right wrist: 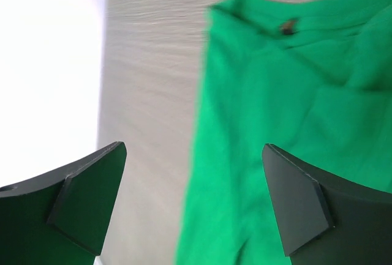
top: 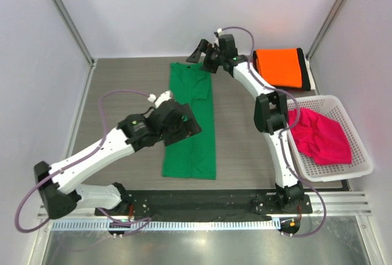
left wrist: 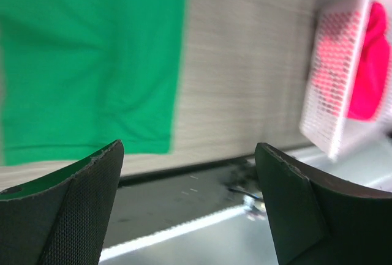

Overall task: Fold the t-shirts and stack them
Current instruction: Fold the tshirt

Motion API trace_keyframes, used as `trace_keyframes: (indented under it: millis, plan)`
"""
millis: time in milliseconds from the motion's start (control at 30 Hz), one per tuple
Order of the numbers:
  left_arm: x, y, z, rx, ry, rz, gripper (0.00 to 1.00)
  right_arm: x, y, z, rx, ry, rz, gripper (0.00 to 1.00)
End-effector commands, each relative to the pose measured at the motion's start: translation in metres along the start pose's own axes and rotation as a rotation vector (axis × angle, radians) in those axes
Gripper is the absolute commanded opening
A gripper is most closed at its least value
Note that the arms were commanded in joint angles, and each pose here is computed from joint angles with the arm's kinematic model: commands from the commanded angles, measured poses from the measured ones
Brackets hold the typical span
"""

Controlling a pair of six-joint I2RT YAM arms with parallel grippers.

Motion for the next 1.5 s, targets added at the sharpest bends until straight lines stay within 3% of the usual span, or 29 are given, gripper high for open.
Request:
trace_keyframes:
  millis: [0,67,100,133,167,200,267,367,400,600,867,1033,1200,1467]
  plan:
    - [0.011,0.063,0.026,0.257,-0.114,-0.124,0.89,0.018,0.1,0.096,0.076,-0.097,0.127,1.0]
    - [0.015,0.081,0.029,0.278,-0.134,-0.106,0.89,0.011,0.121,0.147,0.015,-0.166,0.138,1.0]
    - [0.01,0.095,0.026,0.303,-0.123,-0.102,0.89,-0.019,0.087,0.15,-0.091,-0.091,0.11,1.0]
    - [0.009,0.101,0.033,0.285,-0.143,-0.089,0.89,-0.039,0.083,0.16,-0.133,-0.064,0.108,1.0]
    - [0.009,0.109,0.032,0.285,-0.146,-0.08,0.88,-0.048,0.098,0.195,-0.156,-0.121,0.125,1.0]
    - [-0.001,0.123,0.026,0.299,-0.128,-0.08,0.88,-0.085,0.059,0.2,-0.272,-0.04,0.084,1.0]
    - [-0.009,0.136,0.021,0.272,-0.144,-0.064,0.85,-0.145,0.036,0.234,-0.361,0.003,0.078,0.98]
    - [-0.017,0.144,0.014,0.242,-0.154,-0.05,0.81,-0.214,0.02,0.26,-0.39,0.075,0.023,0.94]
    - [-0.029,0.151,0.005,0.242,-0.121,-0.036,0.8,-0.238,0.004,0.276,-0.407,0.093,0.014,0.88]
    - [-0.06,0.166,-0.024,0.205,-0.045,0.034,0.73,-0.312,-0.025,0.301,-0.338,0.162,-0.089,0.72]
    - [-0.088,0.187,-0.04,0.21,0.019,0.089,0.67,-0.361,-0.05,0.289,-0.346,0.252,-0.103,0.64]
    - [-0.103,0.194,-0.048,0.186,0.055,0.131,0.59,-0.367,-0.06,0.281,-0.37,0.255,-0.085,0.57]
    - [-0.111,0.199,-0.049,0.166,0.059,0.168,0.52,-0.368,-0.073,0.279,-0.404,0.229,-0.08,0.4]
    - [-0.117,0.197,-0.051,0.138,0.069,0.193,0.4,-0.372,-0.079,0.275,-0.409,0.241,-0.093,0.32]
Point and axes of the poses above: each gripper's point midway between its finger pads, its own z axis back along the fingers, its own y axis along the line the jaws close on, x = y × z, the point moved 6 cm from there along z, back along the fingers, and after that the axes turned 9 degrees about -z, right-handed, at the moved point
